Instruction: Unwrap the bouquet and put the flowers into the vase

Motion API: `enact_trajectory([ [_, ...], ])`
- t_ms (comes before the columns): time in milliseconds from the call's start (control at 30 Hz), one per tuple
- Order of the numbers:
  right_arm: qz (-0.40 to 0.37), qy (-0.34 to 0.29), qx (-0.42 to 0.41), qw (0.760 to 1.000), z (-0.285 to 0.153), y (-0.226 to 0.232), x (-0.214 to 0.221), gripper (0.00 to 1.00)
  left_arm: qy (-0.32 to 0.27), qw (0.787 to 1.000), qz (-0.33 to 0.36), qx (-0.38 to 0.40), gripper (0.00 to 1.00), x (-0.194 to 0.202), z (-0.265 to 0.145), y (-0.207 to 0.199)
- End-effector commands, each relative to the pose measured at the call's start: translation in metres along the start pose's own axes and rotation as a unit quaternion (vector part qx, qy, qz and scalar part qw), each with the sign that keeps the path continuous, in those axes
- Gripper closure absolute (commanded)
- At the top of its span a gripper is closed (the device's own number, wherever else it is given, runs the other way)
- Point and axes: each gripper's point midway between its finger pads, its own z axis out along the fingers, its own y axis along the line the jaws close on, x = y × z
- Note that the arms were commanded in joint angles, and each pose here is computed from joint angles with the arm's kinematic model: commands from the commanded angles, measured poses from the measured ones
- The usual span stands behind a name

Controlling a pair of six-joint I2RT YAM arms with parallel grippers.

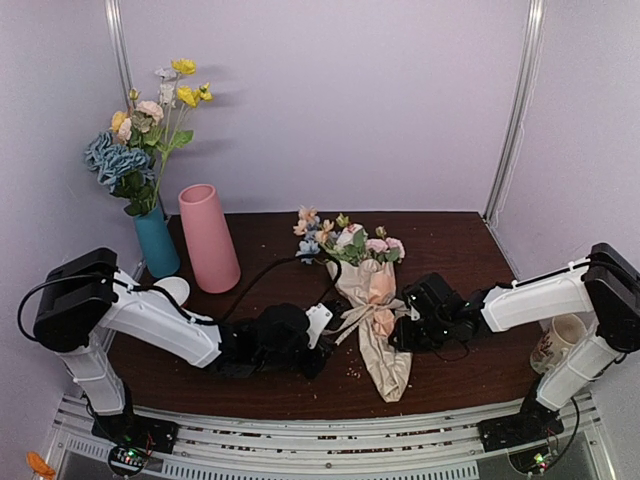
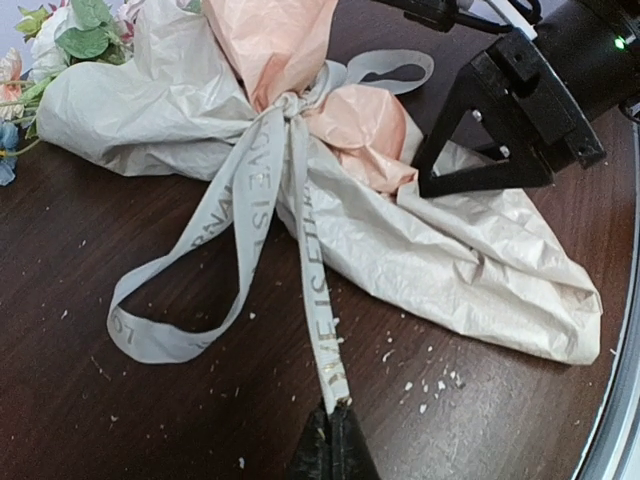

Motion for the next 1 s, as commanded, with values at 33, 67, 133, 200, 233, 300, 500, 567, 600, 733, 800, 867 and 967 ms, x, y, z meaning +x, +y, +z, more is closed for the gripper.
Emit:
enact_trajectory([
  [33,0.014,0.009,0.108,0.994,0.005,-0.047,0.013,0.65,0.038,0.999,-0.01,0.008,1.0,0.026,-0.024,-0.005],
  [67,0.015,0.007,0.112,0.994,0.005,-0.049,0.012,0.65,0.044,0.999,-0.012,0.008,1.0,0.031,-0.028,-0.004],
  [133,0.018,0.002,0.118,0.993,0.004,-0.051,0.011,0.65,0.053,0.998,-0.019,0.009,1.0,0.041,-0.037,-0.002],
  [200,0.02,-0.001,0.122,0.992,0.004,-0.053,0.009,0.66,0.058,0.998,-0.027,0.015,1.0,0.047,-0.044,-0.004],
  [233,0.021,-0.002,0.124,0.992,0.004,-0.054,0.008,0.66,0.062,0.998,-0.028,0.018,1.0,0.051,-0.047,-0.005],
  [300,0.022,-0.005,0.124,0.992,0.004,-0.053,0.005,0.66,0.071,0.997,-0.031,0.022,1.0,0.059,-0.053,-0.006],
  [500,-0.035,0.0,0.011,0.999,-0.003,-0.005,-0.006,0.63,0.07,0.997,-0.039,0.006,1.0,0.065,-0.052,0.0],
  [567,-0.064,0.003,-0.029,0.998,-0.013,0.014,-0.01,0.55,0.064,0.997,-0.042,-0.011,1.0,0.06,-0.046,0.003],
  [600,-0.08,-0.001,-0.042,0.996,-0.019,0.021,-0.014,0.5,0.058,0.997,-0.043,-0.022,1.0,0.056,-0.042,0.006],
  [733,-0.109,-0.015,-0.056,0.992,-0.04,0.031,-0.023,0.26,0.042,0.997,-0.048,-0.047,1.0,0.046,-0.033,0.01],
  [800,-0.119,-0.021,-0.06,0.991,-0.047,0.033,-0.023,0.0,0.038,0.997,-0.048,-0.051,1.0,0.043,-0.029,0.011],
  [867,-0.13,-0.02,-0.062,0.989,-0.051,0.036,-0.022,0.0,0.035,0.997,-0.046,-0.052,1.0,0.04,-0.027,0.01],
  [967,-0.152,-0.016,-0.068,0.986,-0.052,0.045,-0.016,0.0,0.031,0.997,-0.046,-0.053,1.0,0.037,-0.026,0.011],
])
